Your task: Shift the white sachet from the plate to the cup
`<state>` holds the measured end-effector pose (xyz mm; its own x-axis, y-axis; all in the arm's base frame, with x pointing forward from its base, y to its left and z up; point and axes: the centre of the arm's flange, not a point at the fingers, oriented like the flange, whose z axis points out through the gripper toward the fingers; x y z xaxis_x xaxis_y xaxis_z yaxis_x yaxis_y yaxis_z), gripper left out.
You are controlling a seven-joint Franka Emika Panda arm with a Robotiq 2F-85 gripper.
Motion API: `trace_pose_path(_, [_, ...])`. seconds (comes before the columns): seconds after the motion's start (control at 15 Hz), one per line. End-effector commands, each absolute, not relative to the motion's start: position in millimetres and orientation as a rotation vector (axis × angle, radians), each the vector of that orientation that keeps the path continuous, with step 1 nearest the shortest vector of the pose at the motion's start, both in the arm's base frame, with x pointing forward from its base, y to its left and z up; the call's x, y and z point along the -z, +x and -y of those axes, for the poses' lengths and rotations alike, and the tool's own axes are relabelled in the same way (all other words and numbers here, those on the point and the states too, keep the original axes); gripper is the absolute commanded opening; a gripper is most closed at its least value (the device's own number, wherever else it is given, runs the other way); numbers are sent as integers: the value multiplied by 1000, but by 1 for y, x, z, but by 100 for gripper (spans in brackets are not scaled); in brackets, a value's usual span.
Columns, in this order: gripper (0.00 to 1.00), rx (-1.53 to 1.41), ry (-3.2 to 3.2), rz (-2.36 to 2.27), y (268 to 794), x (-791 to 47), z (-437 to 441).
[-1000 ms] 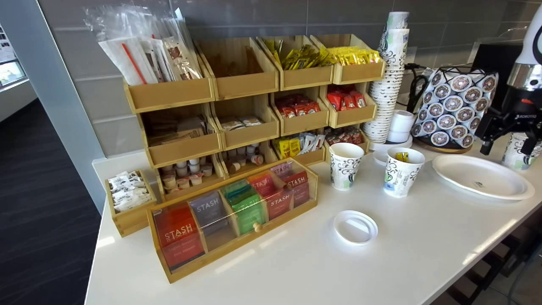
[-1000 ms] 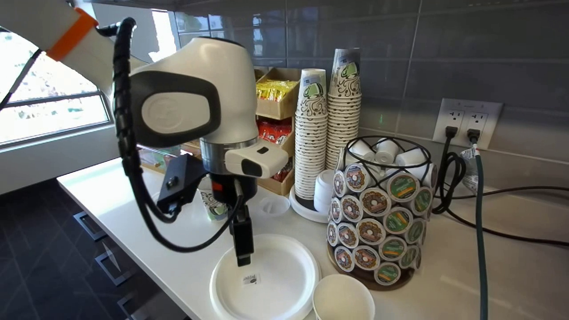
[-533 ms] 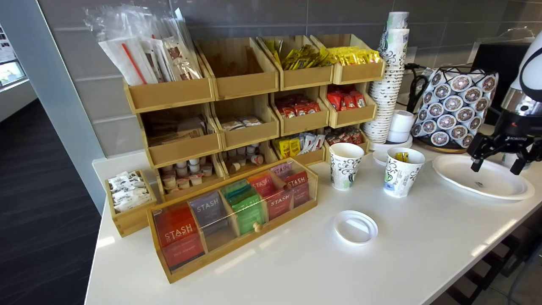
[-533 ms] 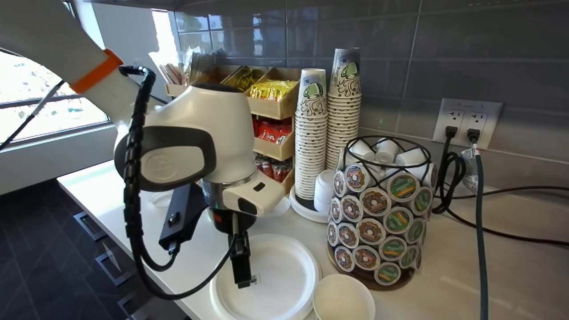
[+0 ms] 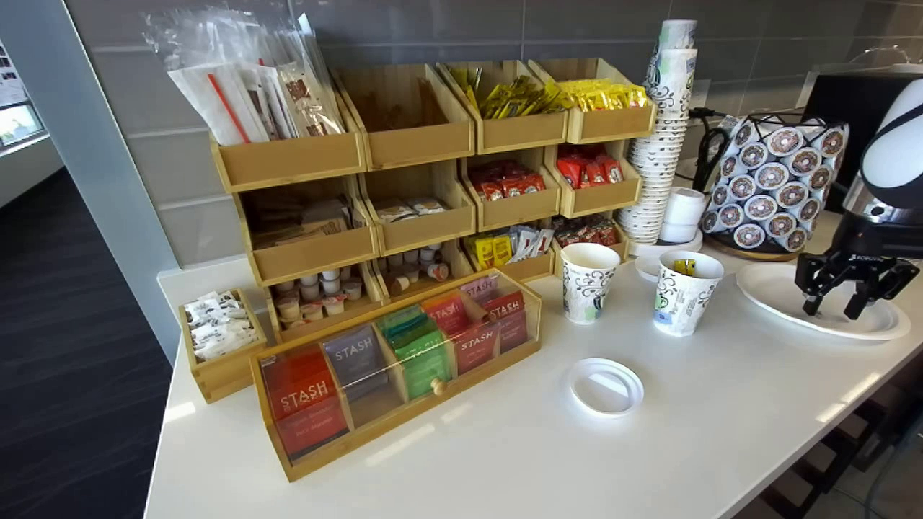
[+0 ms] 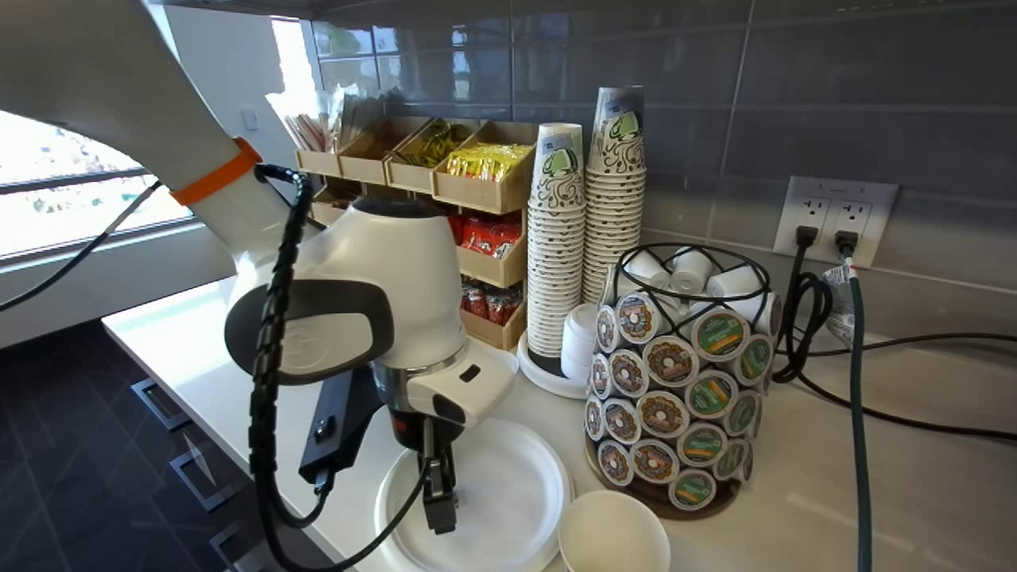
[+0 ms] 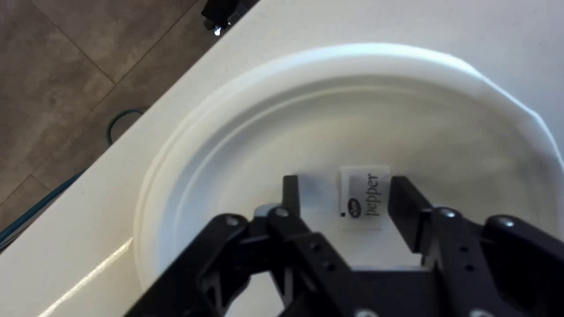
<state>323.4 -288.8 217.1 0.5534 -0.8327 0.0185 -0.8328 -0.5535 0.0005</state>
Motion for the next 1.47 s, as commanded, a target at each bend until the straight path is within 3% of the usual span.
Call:
trace_pose_path(0.0, [46,-41,2770,1500,328,-199,297])
trace_pose_path(0.4, [59,-71,2795,1508,332,-201,296])
trace_pose_path(0.6, [43,-78,2800,1499,335,-202,296])
trace_pose_path(0.8, [18,-82,2799,1484,337,-202,297])
trace_pose_path(0.93, [15,-76,2801,1474,337,-202,297])
trace_pose_path(1.0, [20,-79,2800,1467,337,-202,296])
trace_pose_path(1.13, [14,-76,2800,1456,337,-202,295])
trace_pose_path(1.27, [2,-73,2800,1450,338,-204,295])
trace_pose_path(1.4, [0,-80,2801,1441,338,-206,294])
